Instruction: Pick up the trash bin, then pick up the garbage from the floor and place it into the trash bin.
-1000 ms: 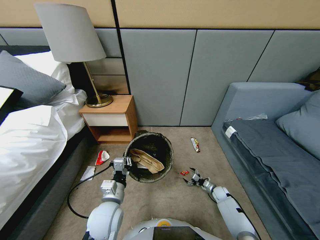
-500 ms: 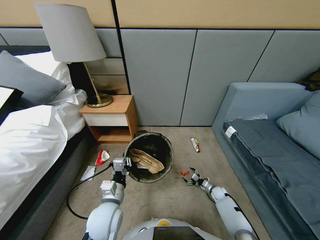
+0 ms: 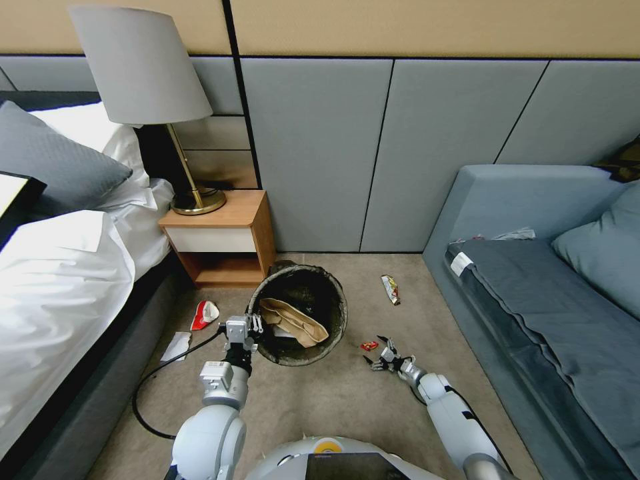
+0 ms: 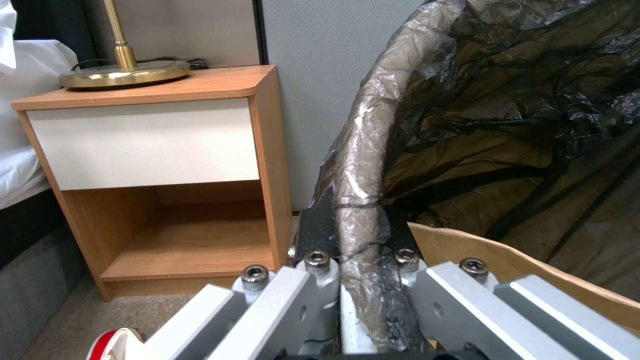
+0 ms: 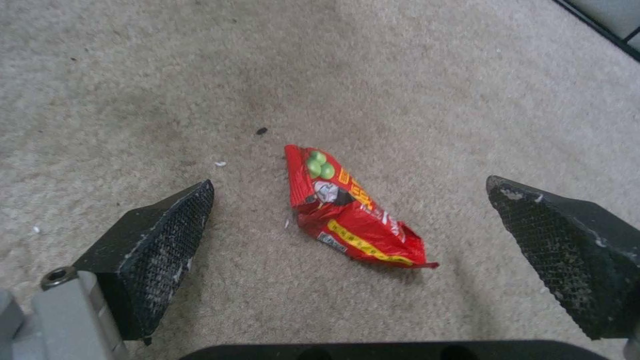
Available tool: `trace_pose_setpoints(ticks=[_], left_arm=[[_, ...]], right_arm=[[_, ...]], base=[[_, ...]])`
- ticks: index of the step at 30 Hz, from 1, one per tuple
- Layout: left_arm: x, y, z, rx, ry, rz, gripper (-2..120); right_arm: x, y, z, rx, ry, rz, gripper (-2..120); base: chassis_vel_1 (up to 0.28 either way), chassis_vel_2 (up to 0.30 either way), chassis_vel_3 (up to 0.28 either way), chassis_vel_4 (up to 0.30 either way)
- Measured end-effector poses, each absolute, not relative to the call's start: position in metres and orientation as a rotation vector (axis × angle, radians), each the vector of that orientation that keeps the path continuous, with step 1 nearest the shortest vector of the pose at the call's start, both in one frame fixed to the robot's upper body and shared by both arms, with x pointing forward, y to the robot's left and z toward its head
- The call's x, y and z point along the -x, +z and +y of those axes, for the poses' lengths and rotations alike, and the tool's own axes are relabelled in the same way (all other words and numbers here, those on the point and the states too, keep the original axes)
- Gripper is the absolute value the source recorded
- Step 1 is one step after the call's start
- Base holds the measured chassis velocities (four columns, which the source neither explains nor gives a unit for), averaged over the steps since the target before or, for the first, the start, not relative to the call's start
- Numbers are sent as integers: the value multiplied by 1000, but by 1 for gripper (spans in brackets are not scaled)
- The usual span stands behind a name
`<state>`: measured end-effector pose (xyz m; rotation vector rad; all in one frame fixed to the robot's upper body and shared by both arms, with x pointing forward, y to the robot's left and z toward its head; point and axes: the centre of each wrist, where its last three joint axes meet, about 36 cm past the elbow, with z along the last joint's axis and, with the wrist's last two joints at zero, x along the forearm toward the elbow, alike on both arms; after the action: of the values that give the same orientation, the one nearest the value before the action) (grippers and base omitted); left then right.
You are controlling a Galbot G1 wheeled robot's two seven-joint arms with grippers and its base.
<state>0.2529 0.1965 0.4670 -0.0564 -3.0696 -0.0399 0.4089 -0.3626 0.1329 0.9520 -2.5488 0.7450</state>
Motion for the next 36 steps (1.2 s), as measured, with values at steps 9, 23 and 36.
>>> trace_pose_setpoints(ticks=[9,23,36], left_arm=[[-253,467,197,53,-44,-3069,0],[-251,465,196,61,-53,-3062,0],[-250,465,198,57,-67,-3057,0]], right_arm=[[-408,125,-361,-916,718,-2551,100],[-414,119,-357,-848,655,-2583,100],[-420,112,-350,-834,613,-2589,90]], base=[[0,0,0,0],[0,0,0,0],[0,0,0,0]])
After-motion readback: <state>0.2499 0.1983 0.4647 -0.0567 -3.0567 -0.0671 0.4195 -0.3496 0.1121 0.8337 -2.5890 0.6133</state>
